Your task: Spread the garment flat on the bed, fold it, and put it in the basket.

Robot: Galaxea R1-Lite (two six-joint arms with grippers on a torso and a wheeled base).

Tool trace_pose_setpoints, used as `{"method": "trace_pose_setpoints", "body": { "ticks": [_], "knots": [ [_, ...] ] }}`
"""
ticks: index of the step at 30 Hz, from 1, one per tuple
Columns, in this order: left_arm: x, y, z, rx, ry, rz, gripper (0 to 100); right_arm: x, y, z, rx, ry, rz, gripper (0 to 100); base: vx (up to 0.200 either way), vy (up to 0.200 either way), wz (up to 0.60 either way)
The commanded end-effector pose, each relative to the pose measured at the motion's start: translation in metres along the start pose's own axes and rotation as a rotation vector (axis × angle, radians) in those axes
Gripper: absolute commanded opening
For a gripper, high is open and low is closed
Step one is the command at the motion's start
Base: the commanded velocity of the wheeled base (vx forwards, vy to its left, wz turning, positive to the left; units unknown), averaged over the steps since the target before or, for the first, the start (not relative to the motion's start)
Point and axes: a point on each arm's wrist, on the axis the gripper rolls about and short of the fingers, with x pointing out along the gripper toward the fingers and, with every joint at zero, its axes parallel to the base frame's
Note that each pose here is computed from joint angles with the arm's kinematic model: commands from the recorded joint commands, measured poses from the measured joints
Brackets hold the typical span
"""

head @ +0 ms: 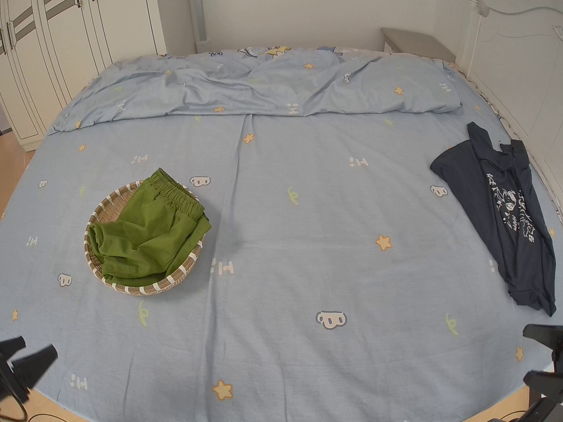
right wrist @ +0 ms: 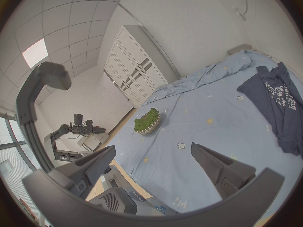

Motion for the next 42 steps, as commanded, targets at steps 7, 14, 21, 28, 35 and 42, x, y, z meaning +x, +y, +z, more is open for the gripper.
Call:
{"method": "trace_pose_setpoints", "body": {
  "ticks": [7,14,21,28,35,42],
  "knots": [
    [0.026,0.032,-0.114,0.146,-0.446,-0.038,100,-0.025,-0.011,-0.082,-0.122,-0.11,-0.335,100,0.0,0.0,0.0],
    [0.034,0.037,-0.117,0.235,-0.495,0.114,100,-0.027,-0.018,-0.083,-0.186,-0.169,-0.716,100,0.0,0.0,0.0],
    [0.034,0.037,-0.118,0.233,-0.489,0.113,100,-0.03,-0.014,-0.087,-0.2,-0.316,-0.829,100,0.0,0.0,0.0],
    [0.034,0.037,-0.118,0.231,-0.489,0.111,100,-0.03,-0.015,-0.087,-0.214,-0.331,-0.865,100,0.0,0.0,0.0],
    [0.034,0.037,-0.118,0.236,-0.488,0.11,100,-0.026,-0.018,-0.093,-0.296,-0.271,-0.802,100,0.0,0.0,0.0],
    [0.034,0.037,-0.118,0.233,-0.488,0.11,100,-0.026,-0.018,-0.092,-0.296,-0.282,-0.805,100,0.0,0.0,0.0]
  ]
}}
